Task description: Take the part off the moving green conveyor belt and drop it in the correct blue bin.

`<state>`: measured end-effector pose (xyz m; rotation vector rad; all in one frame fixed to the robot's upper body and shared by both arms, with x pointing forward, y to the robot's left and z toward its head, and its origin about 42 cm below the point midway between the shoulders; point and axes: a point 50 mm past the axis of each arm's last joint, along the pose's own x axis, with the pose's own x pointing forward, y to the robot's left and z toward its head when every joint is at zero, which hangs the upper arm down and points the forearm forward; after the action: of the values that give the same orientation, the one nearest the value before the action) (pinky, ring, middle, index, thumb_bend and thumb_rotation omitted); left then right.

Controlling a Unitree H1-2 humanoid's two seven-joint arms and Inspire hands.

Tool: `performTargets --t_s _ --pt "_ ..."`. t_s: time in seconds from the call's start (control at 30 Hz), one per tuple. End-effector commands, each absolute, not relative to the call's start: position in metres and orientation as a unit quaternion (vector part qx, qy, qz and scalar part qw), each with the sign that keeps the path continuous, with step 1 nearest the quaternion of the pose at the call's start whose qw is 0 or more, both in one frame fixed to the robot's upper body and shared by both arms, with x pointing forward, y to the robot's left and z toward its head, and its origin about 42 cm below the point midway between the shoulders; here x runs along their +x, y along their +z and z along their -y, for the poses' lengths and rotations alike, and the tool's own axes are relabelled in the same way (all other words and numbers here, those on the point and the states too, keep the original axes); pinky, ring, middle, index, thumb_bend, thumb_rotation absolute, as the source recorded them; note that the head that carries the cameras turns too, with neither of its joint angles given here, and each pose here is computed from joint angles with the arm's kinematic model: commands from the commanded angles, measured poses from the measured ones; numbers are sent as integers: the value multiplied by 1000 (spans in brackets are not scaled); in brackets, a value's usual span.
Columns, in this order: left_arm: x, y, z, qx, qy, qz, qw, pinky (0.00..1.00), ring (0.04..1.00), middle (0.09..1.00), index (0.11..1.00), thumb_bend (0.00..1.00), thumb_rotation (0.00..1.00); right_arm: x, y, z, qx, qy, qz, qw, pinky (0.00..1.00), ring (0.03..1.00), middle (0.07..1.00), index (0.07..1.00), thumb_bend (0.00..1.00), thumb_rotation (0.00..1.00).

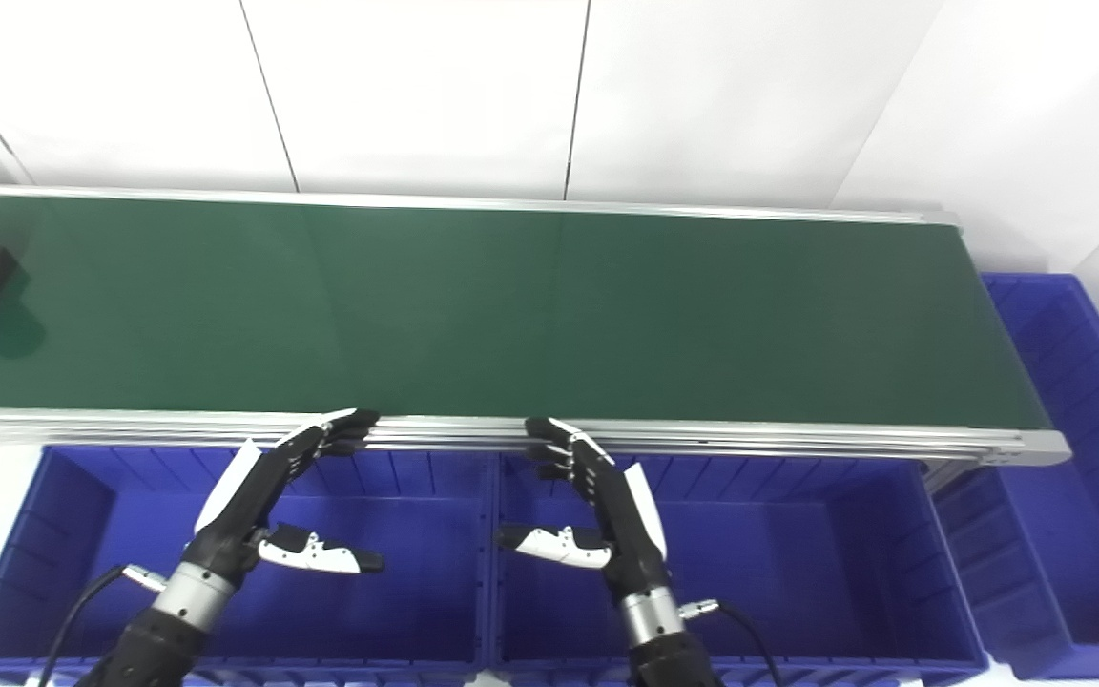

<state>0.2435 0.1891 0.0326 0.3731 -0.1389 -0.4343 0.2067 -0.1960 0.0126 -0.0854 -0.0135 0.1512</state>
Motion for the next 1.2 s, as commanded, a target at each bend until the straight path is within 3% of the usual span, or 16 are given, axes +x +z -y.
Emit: performTargets --t_s 0.0,0.17,0.53,1.17 --pt "248 45 -183 171 -207 109 957 711 789 808 785 1000 172 210 25 198 -36 77 39 996 685 749 818 780 981 384" --pt "247 45 -177 158 -212 107 958 706 794 817 782 1000 105 208 24 203 -29 76 36 996 706 756 810 775 986 367" --pt "245 45 -173 142 -218 102 960 738 815 834 794 993 74 206 23 210 -36 46 35 998 680 735 798 757 944 343" --pt "243 44 -172 127 -212 98 964 749 825 834 794 991 109 204 20 215 -28 46 27 998 669 738 791 755 989 344"
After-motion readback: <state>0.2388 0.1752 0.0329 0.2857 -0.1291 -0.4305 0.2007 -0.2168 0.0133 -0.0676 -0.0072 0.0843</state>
